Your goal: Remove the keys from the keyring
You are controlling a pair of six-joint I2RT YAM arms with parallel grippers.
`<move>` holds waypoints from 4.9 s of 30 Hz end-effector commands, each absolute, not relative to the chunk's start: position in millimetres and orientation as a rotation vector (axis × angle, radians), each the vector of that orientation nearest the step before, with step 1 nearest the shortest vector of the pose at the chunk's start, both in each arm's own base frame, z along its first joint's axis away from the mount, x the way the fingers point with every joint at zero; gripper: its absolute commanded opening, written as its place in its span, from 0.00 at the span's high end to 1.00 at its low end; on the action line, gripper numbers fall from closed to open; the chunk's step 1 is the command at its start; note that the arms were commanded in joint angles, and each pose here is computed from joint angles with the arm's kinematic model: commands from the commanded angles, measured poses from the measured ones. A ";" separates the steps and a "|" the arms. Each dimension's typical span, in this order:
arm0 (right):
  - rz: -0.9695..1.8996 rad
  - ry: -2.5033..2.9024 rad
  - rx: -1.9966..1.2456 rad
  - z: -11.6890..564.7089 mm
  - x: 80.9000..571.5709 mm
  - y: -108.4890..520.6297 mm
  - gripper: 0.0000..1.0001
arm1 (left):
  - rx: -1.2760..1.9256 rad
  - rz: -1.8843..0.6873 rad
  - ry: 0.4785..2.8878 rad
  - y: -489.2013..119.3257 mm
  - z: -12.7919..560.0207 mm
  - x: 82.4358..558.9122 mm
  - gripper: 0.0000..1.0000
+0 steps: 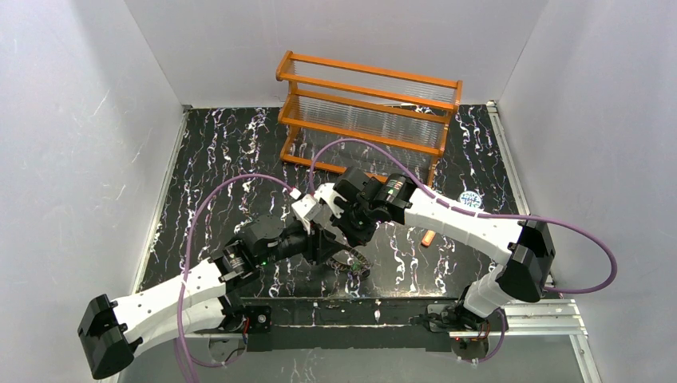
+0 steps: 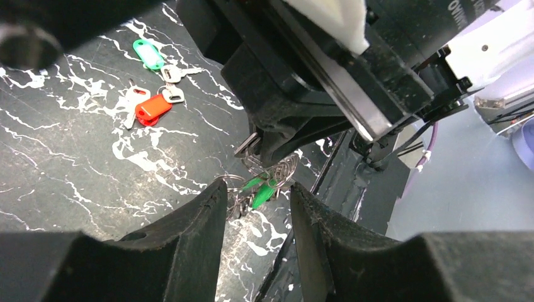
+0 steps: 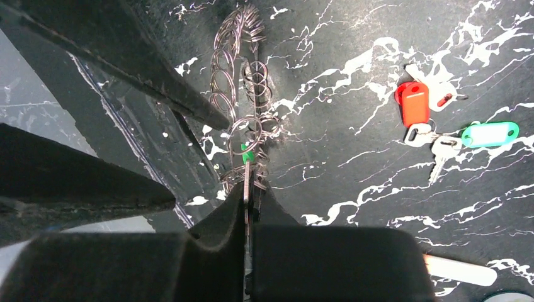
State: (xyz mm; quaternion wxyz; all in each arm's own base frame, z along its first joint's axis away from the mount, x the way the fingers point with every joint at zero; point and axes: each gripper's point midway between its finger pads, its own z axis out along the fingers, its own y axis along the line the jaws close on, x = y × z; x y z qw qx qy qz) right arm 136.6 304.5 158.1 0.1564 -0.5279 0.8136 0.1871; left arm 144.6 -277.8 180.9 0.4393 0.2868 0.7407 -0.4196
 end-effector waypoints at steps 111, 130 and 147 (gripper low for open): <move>0.650 1.402 -1.871 230.9 112.8 276.9 0.99 | 1.205 -1.305 1.436 -307.0 215.5 138.4 1.00; 0.713 1.284 -1.890 245.9 107.5 290.5 0.99 | 1.290 -1.400 1.356 -316.8 217.8 125.1 0.64; 0.676 1.275 -1.883 243.6 114.6 293.9 0.99 | 1.341 -1.479 1.318 -322.0 221.3 107.3 0.63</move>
